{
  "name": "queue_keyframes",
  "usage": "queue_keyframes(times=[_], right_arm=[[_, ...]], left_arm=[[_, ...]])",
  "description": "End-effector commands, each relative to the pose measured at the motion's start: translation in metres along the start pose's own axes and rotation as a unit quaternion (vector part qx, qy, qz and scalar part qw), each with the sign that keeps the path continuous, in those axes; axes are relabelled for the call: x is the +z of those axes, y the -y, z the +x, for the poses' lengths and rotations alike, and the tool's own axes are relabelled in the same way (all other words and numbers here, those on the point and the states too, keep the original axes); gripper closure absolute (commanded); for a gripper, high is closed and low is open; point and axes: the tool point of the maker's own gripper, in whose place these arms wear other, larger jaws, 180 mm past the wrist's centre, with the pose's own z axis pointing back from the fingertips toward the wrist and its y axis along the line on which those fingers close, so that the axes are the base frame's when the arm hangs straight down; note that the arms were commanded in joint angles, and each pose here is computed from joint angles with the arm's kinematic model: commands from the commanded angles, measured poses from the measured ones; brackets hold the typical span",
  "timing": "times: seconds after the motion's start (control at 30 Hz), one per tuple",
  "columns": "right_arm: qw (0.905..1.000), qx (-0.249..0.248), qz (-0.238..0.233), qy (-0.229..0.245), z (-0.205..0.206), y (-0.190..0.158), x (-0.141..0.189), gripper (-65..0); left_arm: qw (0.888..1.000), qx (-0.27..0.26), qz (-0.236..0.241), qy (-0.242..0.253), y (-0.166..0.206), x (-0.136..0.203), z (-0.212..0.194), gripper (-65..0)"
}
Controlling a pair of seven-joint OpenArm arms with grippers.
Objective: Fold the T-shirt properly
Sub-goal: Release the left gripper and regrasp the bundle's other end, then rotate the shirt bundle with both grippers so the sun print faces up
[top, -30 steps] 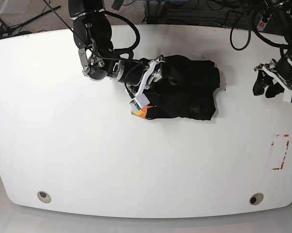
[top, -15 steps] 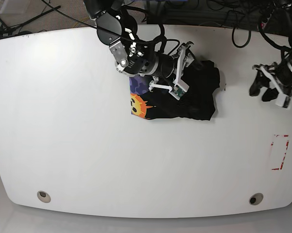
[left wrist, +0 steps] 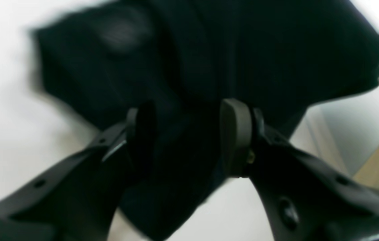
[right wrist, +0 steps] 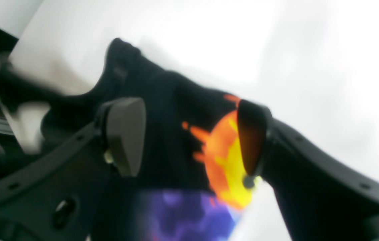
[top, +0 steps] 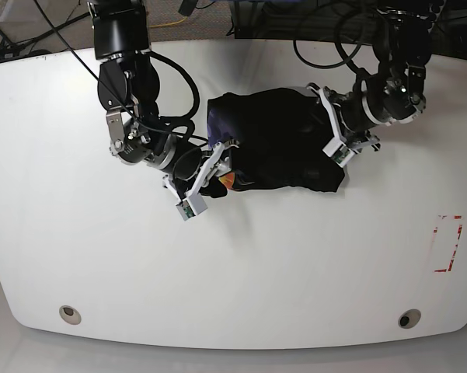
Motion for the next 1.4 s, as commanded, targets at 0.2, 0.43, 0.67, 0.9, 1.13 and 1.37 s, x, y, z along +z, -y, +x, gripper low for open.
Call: queue_keyframes(times=[0.2,0.43,0.67,0.9,1.13,1.37], right_arm=[[0.9977,-0.055,0.04,0.009,0.001,-0.018,-0.033,-25.5],[0.9965,-0.082,-0.006,-0.011,-0.036,0.012,-0.052,-15.7],[0.9958,-0.076,-0.05,0.006,-0.033,0.063,-0.02,-16.0],[0.9958,-0.056,-0.072,0.008,-0.025,0.088,-0.002,-16.0],[0.9978,0.002,-0.066,0.006,0.004,0.068,0.013,-15.9],[0.9966,0.046,-0.067,0.013,0.024,0.052,0.024,-15.9]], left_arm=[[0.999,-0.029,0.015,-0.034,0.012,-0.01,-0.016,-28.1],[0.997,-0.038,0.024,-0.056,-0.001,-0.003,-0.028,-28.1],[0.992,-0.027,0.033,-0.117,-0.024,0.002,-0.069,-28.1],[0.994,-0.036,0.03,-0.098,-0.039,0.009,-0.075,-28.1],[0.993,-0.052,0.109,0.009,-0.062,0.051,-0.012,-28.1],[0.988,-0.024,0.144,0.047,-0.067,0.062,0.0,-28.1]])
